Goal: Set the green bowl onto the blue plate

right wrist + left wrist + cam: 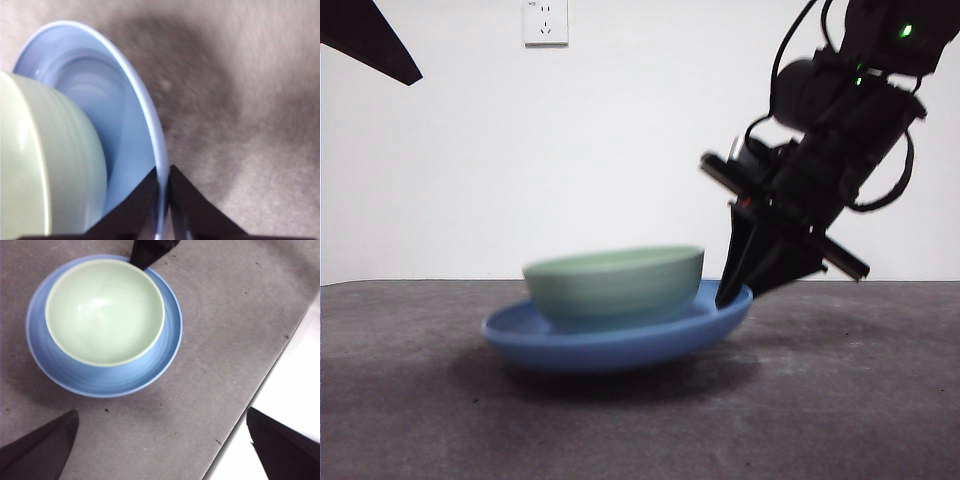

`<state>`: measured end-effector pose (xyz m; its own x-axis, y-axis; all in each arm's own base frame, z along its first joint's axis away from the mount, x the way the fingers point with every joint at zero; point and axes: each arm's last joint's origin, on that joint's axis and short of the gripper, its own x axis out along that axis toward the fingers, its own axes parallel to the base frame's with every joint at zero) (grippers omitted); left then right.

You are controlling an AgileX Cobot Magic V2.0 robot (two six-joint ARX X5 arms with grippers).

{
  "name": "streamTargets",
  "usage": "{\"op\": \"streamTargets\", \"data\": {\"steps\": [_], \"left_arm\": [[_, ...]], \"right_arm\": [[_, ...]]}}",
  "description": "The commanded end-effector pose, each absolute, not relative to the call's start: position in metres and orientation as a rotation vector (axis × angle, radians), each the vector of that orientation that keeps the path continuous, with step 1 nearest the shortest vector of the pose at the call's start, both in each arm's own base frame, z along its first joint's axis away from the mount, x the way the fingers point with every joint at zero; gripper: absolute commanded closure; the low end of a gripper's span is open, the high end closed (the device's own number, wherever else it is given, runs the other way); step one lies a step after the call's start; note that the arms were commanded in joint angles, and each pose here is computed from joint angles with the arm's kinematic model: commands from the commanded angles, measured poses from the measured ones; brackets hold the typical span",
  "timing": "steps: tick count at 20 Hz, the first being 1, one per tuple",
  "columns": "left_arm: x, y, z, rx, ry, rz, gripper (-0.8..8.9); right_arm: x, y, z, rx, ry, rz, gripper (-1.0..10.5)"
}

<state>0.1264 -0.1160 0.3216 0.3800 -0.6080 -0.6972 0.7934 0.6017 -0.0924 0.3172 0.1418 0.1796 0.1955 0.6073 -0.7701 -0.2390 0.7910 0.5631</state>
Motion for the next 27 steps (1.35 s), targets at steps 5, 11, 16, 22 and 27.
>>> {"op": "streamTargets", "data": {"steps": [5, 11, 16, 22, 27], "left_arm": [[0.127, -0.118, 0.327, 0.269, 0.738, -0.924, 0.35], [0.127, -0.118, 0.327, 0.269, 0.738, -0.924, 0.35], [0.127, -0.119, 0.328, 0.265, 0.724, -0.925, 0.35], [0.127, -0.119, 0.327, 0.262, 0.729, -0.923, 0.35], [0.127, -0.119, 0.327, 0.243, 0.740, -0.915, 0.35]], "right_arm": [[0.321, 0.156, 0.171, 0.354, 1.249, 0.636, 9.3], [0.316, 0.156, 0.169, 0.328, 1.288, 0.585, 7.7], [0.315, 0.152, 0.170, 0.304, 1.299, 0.537, 5.8], [0.293, 0.134, 0.216, 0.143, 1.215, 0.396, 5.4], [0.243, 0.113, 0.287, 0.082, 1.057, 0.414, 3.1]]}}
